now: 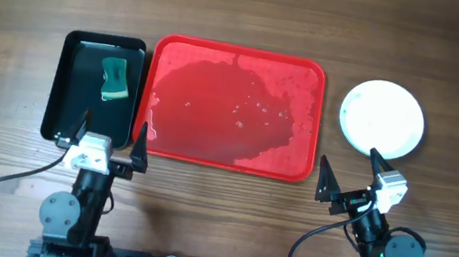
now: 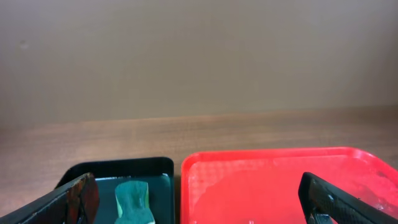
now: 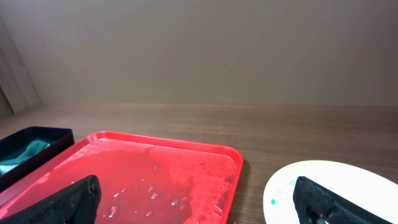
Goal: Clean dirty plates on tray and stack at the side
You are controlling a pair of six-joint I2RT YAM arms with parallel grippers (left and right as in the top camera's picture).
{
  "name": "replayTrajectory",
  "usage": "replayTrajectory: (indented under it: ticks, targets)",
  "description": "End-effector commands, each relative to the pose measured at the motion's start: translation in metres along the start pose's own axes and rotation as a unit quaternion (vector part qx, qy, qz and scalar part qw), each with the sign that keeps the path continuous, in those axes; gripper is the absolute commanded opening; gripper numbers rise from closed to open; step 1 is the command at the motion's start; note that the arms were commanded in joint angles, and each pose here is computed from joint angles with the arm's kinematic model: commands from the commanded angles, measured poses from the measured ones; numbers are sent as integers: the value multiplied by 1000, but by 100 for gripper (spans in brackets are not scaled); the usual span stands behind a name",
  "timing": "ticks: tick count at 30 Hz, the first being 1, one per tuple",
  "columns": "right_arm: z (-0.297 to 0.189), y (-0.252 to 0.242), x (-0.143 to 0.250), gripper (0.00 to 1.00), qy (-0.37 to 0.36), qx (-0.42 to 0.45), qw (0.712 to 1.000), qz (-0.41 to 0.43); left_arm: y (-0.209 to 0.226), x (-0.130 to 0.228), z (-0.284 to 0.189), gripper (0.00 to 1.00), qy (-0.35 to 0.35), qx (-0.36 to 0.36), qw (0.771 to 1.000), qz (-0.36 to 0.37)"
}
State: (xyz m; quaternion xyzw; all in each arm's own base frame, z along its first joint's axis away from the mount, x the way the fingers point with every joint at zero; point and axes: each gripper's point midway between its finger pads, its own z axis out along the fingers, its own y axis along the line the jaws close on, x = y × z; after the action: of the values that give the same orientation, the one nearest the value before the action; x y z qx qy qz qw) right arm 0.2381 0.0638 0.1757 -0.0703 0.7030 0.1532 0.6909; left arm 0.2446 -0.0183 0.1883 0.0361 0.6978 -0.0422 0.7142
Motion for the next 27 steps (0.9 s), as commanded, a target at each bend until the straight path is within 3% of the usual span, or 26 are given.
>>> replayTrajectory:
  ticks: [1, 5, 27]
  targets:
    - [-1, 2, -3, 100, -6, -7, 1000, 6, 3, 15, 1, 100, 15, -8, 1000, -9]
    - [-1, 2, -3, 100, -6, -7, 1000, 6, -1, 29, 0, 100, 44, 3, 999, -13]
    - [-1, 2, -3, 100, -6, -7, 1000, 6, -1, 28, 0, 100, 43, 4, 999, -12]
